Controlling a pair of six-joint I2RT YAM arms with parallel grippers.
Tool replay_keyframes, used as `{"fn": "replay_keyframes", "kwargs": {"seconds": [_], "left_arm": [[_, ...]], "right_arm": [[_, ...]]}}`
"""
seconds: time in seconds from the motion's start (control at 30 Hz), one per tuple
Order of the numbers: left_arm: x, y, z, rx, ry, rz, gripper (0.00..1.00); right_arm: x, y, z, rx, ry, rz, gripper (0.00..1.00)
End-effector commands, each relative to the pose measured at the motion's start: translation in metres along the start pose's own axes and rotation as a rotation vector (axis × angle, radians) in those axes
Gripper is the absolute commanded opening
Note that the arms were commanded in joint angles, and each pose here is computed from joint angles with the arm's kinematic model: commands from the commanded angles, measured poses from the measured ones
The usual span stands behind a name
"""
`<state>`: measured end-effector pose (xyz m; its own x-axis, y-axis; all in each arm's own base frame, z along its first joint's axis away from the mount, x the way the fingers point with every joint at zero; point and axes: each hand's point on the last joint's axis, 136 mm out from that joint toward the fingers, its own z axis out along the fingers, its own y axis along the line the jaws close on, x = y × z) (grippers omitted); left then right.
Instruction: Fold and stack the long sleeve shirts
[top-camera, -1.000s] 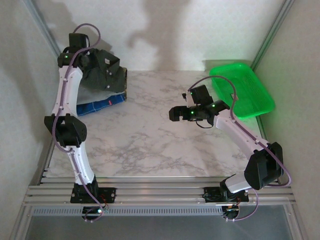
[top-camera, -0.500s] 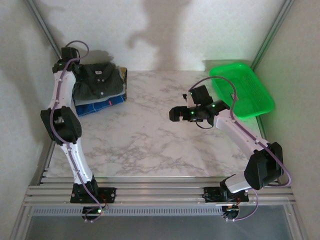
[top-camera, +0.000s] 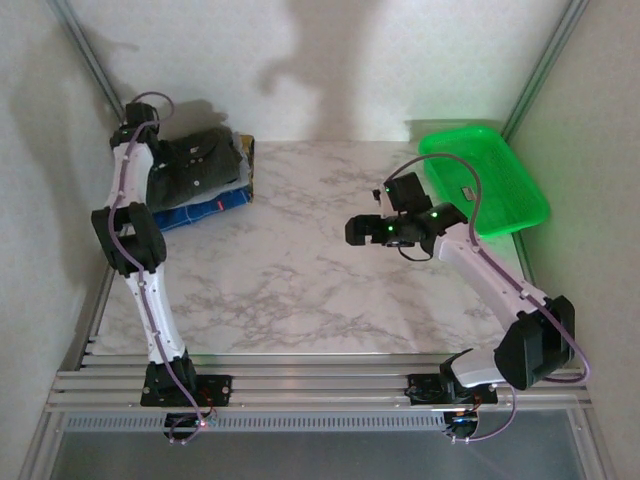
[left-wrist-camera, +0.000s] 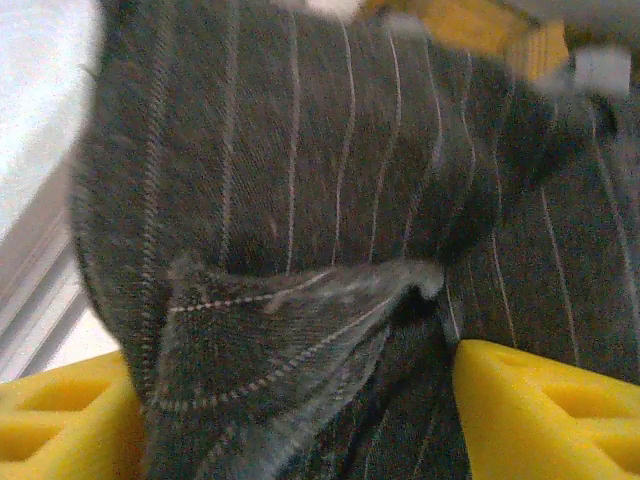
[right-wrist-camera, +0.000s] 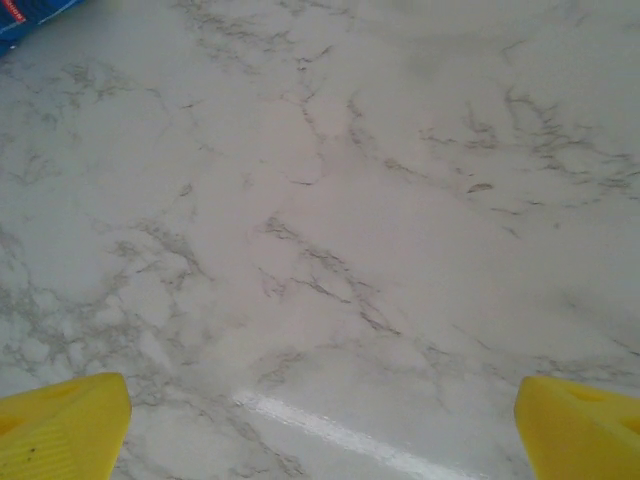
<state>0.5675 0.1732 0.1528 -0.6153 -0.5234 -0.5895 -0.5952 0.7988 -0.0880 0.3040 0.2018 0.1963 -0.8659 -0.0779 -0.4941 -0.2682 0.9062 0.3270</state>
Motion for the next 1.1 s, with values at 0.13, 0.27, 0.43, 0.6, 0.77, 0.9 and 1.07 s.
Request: {"fn": "replay_keyframes", "kwargs": {"seconds": [0.13, 0.27, 0.43, 0.6, 0.77, 0.9, 1.07], "left_arm": [[-0.091, 0.020, -0.107, 0.079, -0.261, -0.167, 1.00], [-0.114, 0.013, -0.176, 0.175, -0.386, -0.188, 1.00], [-0.128, -0.022, -0.302, 0.364, -0.610, -0.119, 0.99], [-0.094, -0.049, -0.423, 0.476, -0.860, -0.015, 1.00], [-0.019, -0.019, -0.466, 0.566, -1.024, -0.055, 1.00], [0.065, 0.015, -0.396, 0.508, -0.946, -0.029, 0.99], [0.164, 0.053, -0.302, 0.448, -0.981, 0.025, 1.00]], "right_arm": [[-0.027, -0.008, -0.054, 0.098, -0.177, -0.067, 0.99], [-0.033, -0.019, -0.078, 0.151, -0.291, -0.044, 0.99], [-0.032, -0.037, -0.108, 0.231, -0.407, -0.040, 0.99], [-0.026, -0.051, -0.127, 0.289, -0.472, -0.048, 0.99], [-0.015, -0.070, -0.140, 0.353, -0.550, -0.036, 0.99], [0.001, -0.098, -0.129, 0.441, -0.582, -0.029, 0.99], [0.024, -0.132, -0.108, 0.523, -0.670, -0.021, 0.99]]}}
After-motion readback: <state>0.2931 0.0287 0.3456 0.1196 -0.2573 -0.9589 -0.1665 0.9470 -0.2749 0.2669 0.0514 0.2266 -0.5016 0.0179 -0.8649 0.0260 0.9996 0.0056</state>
